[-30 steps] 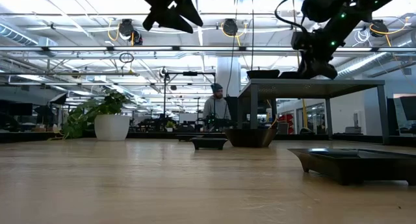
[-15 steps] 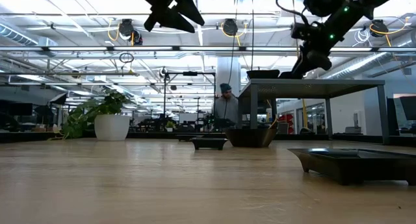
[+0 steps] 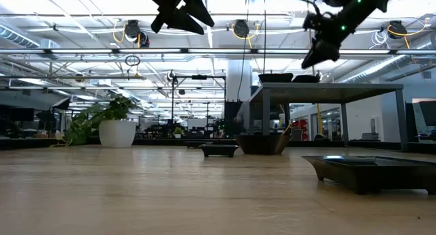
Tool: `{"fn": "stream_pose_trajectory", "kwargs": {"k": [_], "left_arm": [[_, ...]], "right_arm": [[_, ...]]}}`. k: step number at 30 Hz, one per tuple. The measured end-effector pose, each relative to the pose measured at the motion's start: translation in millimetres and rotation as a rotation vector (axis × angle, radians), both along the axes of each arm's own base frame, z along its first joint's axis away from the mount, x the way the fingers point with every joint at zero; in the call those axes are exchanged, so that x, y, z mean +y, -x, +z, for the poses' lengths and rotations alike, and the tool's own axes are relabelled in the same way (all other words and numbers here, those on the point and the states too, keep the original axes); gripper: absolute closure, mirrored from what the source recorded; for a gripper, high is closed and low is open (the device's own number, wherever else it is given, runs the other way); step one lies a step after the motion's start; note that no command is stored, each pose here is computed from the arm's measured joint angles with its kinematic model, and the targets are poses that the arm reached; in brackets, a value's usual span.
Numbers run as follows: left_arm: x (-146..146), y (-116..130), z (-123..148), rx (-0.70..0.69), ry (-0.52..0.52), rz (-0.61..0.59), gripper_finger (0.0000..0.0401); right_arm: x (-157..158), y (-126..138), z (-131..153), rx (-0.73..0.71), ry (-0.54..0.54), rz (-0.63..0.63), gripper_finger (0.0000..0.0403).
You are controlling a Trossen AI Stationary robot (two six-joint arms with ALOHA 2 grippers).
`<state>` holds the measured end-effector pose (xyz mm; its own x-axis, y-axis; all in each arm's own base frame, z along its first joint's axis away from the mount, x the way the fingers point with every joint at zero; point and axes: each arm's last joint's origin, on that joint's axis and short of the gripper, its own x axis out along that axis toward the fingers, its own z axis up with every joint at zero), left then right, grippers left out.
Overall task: Pick & Place Mini shaped plates
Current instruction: Stack the leaf shaped plate on top of the leaf shaped plates on the shelf
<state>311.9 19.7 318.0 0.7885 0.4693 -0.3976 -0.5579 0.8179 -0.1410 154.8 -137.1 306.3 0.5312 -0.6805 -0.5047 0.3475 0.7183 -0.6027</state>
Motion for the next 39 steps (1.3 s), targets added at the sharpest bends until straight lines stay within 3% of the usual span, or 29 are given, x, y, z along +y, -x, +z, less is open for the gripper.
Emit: {"fn": "stream_pose_trajectory", "kwargs": {"k": [3, 8, 13, 33, 39], "left_arm": [[0, 0, 0, 0.001, -0.001, 0.0, 0.0238], [0, 0, 0, 0.004, -0.006, 0.0, 0.0238], [0, 0, 0, 0.003, -0.006, 0.0, 0.0238], [0, 0, 0, -0.001, 0.001, 0.003, 0.0238], [0, 0, 0, -0.001, 0.001, 0.003, 0.0238]], "right_arm": [[-5, 0, 12, 0.014, 0.028, -0.003, 0.031], [-19, 2, 5, 0.147, -0.101, -0.059, 0.031], [-25, -2, 9, 0.169, -0.151, -0.074, 0.0309], [-37, -14, -6, 0.306, -0.141, 0.002, 0.0311], [-37, -14, -6, 0.308, -0.141, 0.0, 0.0344]]}}
